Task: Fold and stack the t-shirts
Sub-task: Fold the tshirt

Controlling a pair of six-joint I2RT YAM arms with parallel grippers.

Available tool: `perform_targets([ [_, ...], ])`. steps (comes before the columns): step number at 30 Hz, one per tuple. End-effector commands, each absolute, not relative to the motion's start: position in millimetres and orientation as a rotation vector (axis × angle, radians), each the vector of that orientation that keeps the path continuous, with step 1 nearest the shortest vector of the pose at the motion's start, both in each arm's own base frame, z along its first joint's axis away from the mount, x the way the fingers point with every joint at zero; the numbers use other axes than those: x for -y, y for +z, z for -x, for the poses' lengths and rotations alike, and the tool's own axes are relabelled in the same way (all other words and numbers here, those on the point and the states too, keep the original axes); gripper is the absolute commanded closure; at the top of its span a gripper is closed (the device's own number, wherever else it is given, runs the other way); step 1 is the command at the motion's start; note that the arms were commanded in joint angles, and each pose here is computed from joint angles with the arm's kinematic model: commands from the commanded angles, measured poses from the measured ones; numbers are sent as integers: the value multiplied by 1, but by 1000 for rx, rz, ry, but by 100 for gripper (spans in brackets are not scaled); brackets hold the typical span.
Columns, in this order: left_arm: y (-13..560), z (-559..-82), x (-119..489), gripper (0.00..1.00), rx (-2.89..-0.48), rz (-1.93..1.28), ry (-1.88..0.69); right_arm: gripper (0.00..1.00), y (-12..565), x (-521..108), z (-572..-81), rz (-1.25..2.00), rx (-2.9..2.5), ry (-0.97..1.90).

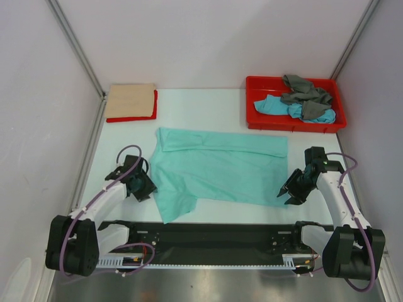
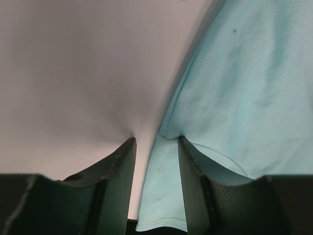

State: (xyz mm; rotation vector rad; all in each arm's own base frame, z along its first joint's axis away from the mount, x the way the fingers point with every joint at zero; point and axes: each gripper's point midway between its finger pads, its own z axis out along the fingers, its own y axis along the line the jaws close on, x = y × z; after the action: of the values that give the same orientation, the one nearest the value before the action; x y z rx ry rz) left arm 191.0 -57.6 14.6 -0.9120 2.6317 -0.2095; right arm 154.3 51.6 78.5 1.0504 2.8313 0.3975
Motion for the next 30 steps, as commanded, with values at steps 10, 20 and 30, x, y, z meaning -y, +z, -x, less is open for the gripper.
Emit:
perform_targets([
  [10, 22, -195, 67, 51, -2699, 872, -244, 55, 89, -39, -155, -1154, -2813, 282],
  [20, 11, -195, 72, 55, -2747, 849, -280, 57, 76, -30, -142, -1339, -2778, 217],
  [30, 12, -219, 63, 76, -2724, 794, -285, 53, 62, -24, -139, -1548, -2727, 157],
])
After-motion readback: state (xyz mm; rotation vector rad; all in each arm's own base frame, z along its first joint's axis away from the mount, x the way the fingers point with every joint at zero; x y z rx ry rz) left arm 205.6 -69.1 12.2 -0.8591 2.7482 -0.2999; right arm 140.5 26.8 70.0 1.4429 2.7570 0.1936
